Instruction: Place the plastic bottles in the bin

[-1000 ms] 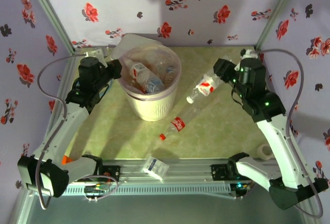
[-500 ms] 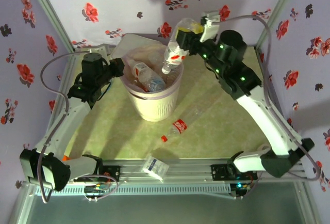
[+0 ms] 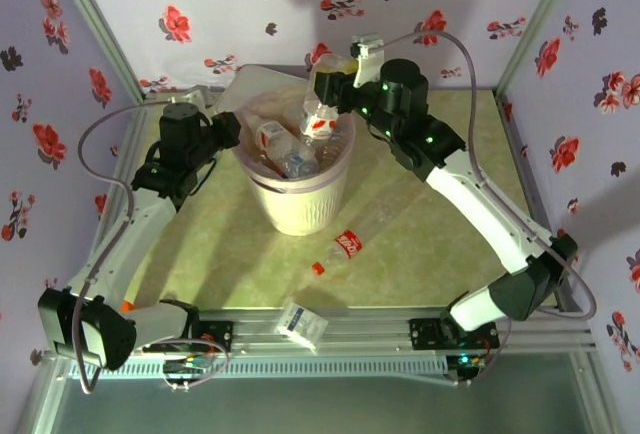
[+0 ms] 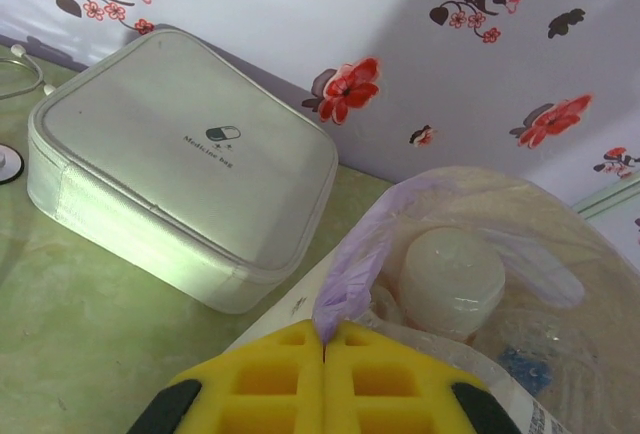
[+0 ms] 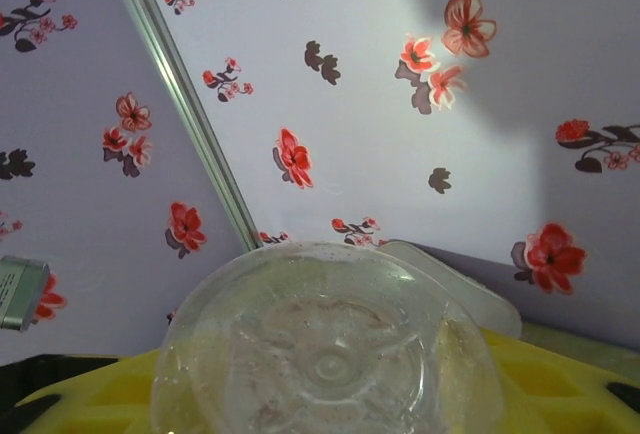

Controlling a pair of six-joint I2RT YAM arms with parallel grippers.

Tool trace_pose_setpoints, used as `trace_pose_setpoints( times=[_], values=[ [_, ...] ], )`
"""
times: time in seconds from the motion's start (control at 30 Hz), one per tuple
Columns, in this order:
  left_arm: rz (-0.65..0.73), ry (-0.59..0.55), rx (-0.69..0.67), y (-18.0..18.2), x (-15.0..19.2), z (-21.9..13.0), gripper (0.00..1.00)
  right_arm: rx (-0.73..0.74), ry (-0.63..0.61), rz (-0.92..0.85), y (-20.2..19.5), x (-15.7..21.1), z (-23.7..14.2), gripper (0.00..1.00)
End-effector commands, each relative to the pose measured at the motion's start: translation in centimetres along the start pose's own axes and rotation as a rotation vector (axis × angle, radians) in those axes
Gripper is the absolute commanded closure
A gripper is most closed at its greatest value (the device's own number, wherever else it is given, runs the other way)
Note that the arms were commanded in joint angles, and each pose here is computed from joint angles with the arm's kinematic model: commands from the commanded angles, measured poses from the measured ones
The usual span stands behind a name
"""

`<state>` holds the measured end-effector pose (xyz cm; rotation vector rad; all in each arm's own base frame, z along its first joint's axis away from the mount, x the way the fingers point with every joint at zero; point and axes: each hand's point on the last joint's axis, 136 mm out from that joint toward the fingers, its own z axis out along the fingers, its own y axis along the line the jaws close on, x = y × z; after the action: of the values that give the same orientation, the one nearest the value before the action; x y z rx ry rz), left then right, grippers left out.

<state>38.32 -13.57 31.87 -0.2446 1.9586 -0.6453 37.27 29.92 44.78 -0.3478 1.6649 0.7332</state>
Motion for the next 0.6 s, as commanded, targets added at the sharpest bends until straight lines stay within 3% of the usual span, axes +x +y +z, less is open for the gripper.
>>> trace_pose_setpoints(
  times=[0.0,0.3,0.4,0.57],
  values=[
    [-0.031,0.016,-0.042,0.6,0.5,-0.2,1.00,-0.011,0.266,0.154,-0.4,9.7,2.5,0.78],
    [-0.037,0.021,-0.042,0.6,0.7,0.0,1.00,-0.021,0.393,0.226,1.1,15.9,3.9,0.77],
    [-0.032,0.018,-0.040,0.5,0.6,-0.2,1.00,-0.013,0.387,0.194,1.2,15.1,3.8,0.76],
    [-0.020,0.025,-0.044,0.5,0.5,-0.3,1.00,0.003,0.318,0.031,1.3,10.6,2.7,0.76]
  ],
)
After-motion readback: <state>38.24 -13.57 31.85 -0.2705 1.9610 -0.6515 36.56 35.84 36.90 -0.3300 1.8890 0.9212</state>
